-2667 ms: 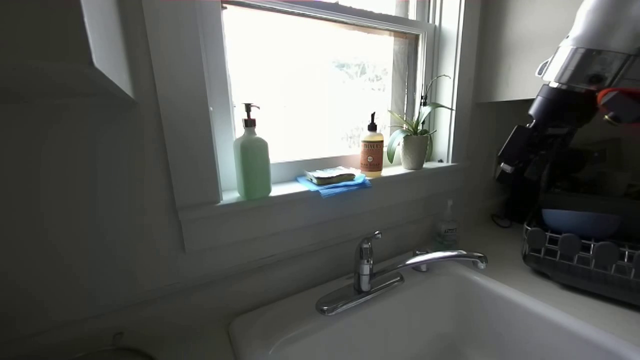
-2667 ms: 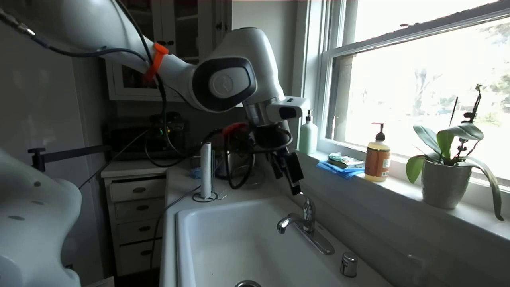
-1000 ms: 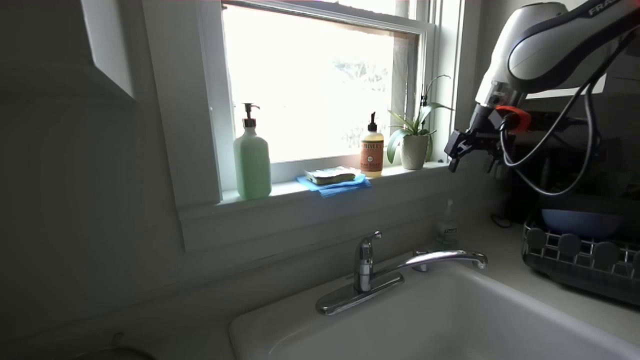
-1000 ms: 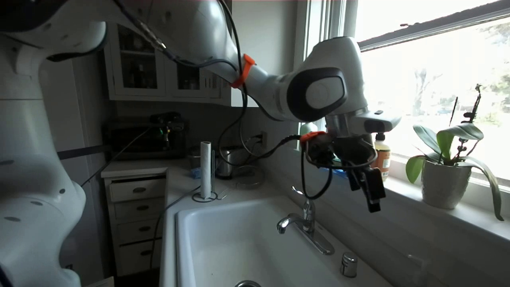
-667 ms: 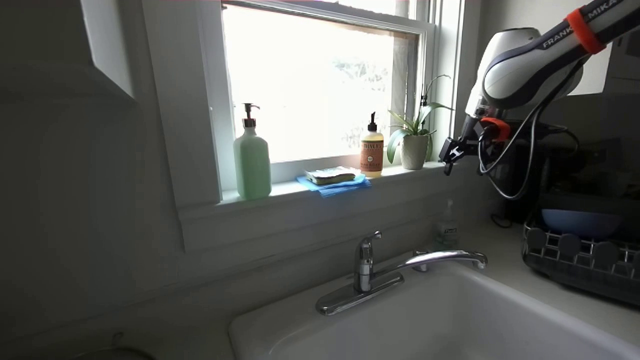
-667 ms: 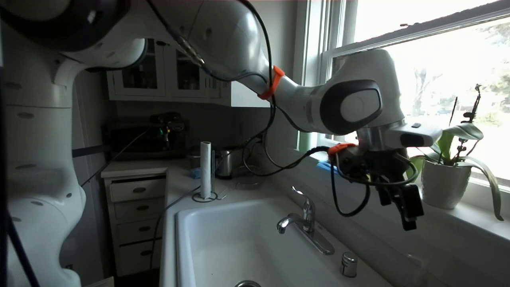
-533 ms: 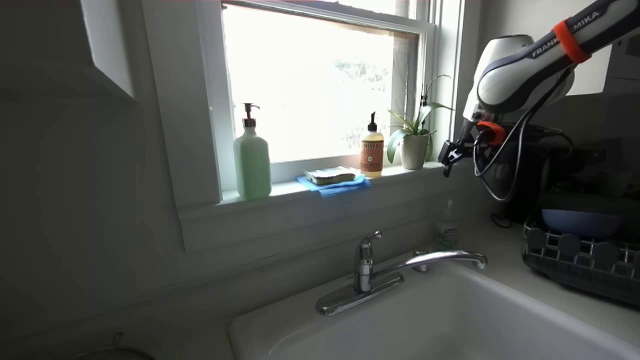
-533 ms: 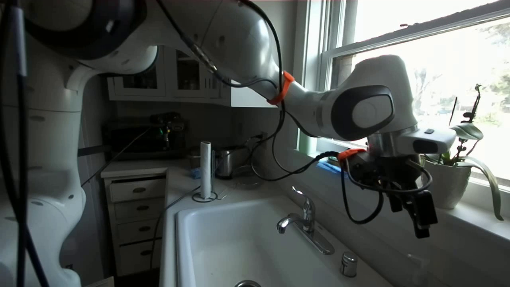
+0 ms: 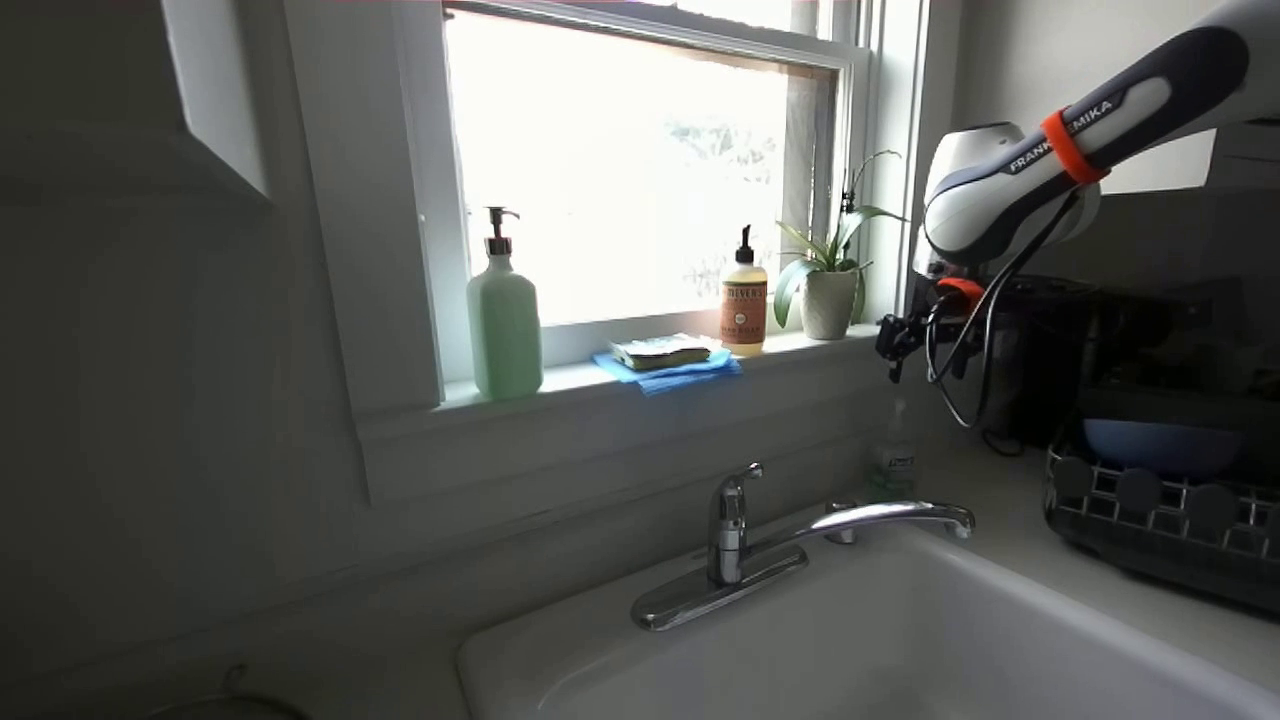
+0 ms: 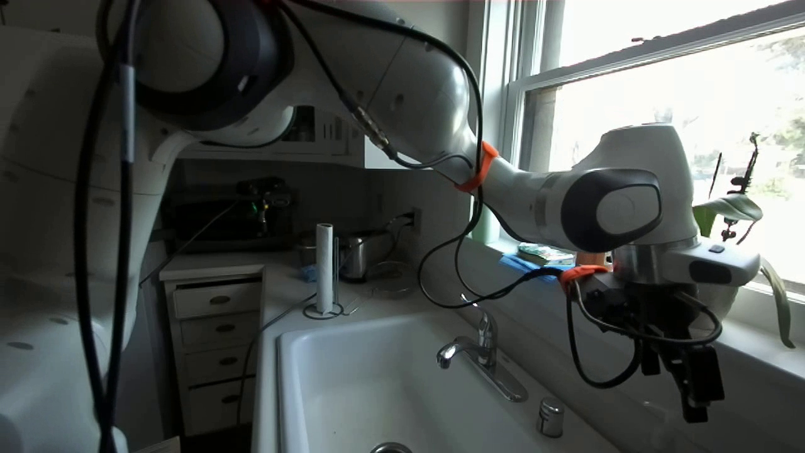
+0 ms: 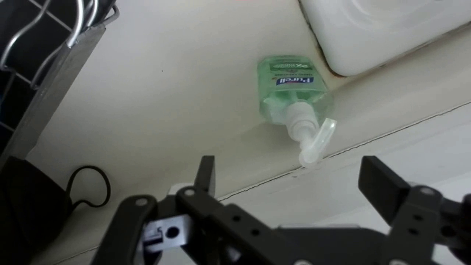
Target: Put the bottle on the window sill
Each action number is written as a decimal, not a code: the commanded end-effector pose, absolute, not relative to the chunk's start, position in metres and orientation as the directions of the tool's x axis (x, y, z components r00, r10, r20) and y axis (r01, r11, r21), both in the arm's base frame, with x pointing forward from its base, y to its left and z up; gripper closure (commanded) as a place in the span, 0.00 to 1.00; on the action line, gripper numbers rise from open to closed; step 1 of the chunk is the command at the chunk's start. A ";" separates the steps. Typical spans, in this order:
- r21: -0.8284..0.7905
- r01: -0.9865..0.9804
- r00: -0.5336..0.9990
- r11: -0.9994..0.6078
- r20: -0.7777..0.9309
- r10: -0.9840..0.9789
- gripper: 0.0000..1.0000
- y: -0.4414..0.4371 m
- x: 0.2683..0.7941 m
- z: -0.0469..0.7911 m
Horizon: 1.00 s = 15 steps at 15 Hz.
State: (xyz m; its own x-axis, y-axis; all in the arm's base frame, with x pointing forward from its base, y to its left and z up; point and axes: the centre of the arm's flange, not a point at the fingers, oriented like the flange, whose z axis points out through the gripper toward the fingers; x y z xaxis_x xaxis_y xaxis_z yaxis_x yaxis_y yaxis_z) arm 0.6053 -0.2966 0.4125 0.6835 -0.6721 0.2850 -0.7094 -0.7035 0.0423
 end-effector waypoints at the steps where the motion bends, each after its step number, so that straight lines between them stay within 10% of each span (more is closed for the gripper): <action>1: 0.039 -0.715 0.683 -0.698 0.247 -0.687 0.00 -0.304 0.624 0.406; 6: 0.029 -0.721 0.682 -0.692 0.208 -0.701 0.07 -0.302 0.634 0.390; 15: 0.042 -0.719 0.688 -0.694 0.183 -0.702 0.80 -0.302 0.642 0.376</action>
